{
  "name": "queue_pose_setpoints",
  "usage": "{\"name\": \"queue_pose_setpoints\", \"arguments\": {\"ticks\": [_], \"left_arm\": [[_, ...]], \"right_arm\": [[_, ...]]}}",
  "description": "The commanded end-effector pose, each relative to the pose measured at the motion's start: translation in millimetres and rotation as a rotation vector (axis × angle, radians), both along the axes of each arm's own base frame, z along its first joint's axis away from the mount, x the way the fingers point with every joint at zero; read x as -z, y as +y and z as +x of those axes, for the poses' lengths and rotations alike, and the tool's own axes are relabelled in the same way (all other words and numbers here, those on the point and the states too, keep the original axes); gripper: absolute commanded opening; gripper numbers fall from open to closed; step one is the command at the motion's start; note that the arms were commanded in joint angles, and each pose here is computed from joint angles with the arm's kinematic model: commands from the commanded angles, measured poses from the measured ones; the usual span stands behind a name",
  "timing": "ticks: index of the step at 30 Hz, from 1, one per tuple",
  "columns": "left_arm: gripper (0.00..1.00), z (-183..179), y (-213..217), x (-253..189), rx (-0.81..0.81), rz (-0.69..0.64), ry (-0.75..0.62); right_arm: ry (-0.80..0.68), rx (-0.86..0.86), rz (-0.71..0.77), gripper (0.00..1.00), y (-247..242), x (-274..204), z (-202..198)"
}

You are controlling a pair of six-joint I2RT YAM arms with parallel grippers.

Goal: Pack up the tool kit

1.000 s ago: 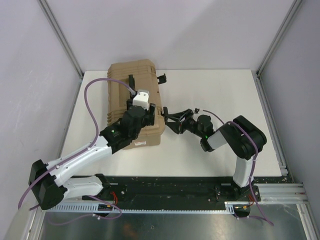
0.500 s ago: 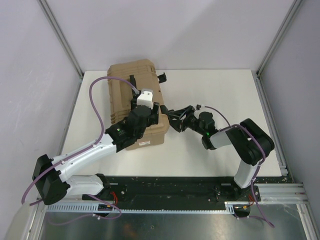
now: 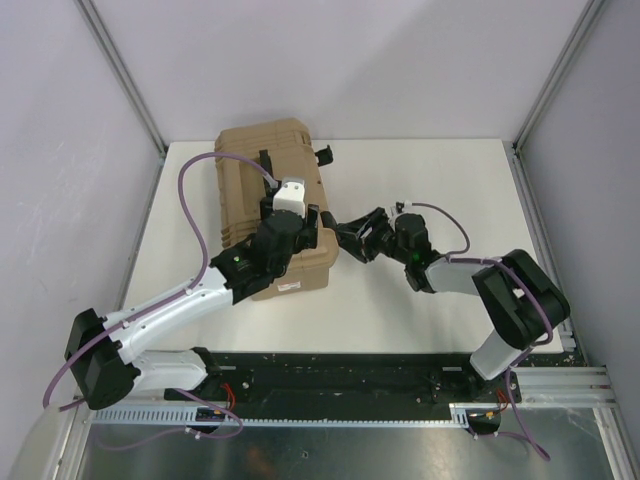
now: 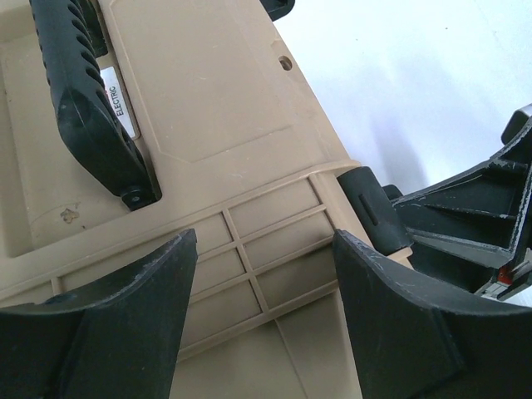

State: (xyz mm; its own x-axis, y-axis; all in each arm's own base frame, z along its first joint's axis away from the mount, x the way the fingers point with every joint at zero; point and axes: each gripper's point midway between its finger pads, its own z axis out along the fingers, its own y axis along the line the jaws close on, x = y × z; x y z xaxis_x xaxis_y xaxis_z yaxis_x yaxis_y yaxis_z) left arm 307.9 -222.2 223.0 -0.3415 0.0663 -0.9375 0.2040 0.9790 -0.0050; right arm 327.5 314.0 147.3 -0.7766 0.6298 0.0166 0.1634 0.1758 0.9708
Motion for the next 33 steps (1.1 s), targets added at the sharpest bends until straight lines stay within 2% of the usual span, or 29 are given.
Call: {"name": "queue_pose_setpoints", "arguments": {"ticks": [1, 9, 15, 20, 25, 30, 33], "left_arm": [[0.74, -53.5, 8.6, 106.5, 0.114, 0.218, 0.349], [0.75, -51.5, 9.5, 103.4, 0.1, 0.217, 0.341], [0.75, -49.5, 10.4, 101.5, 0.092, 0.222, 0.333], [0.75, -48.2, 12.0, 97.7, 0.084, 0.224, 0.319], [0.76, -47.6, 12.6, 93.9, 0.082, 0.219, 0.31], [0.79, -46.3, 12.4, 90.1, 0.077, 0.211, 0.3], [0.79, -45.8, 12.0, 87.5, 0.077, 0.205, 0.296]], "right_arm": [[0.062, -0.11, -0.169, 0.59, 1.5, 39.7, -30.2], [0.102, -0.041, -0.297, 0.58, -25.6, 53.3, -29.3], [0.036, 0.024, -0.422, 0.56, -53.3, 44.5, -25.4], [-0.111, 0.067, -0.586, 0.4, -76.0, 17.6, -6.7], [-0.236, -0.01, -0.78, 0.3, -78.4, -10.8, 17.1], [-0.272, -0.096, -0.892, 0.26, -75.5, -19.1, 33.3], [-0.262, -0.157, -0.948, 0.16, -72.0, -13.8, 38.1]]}}
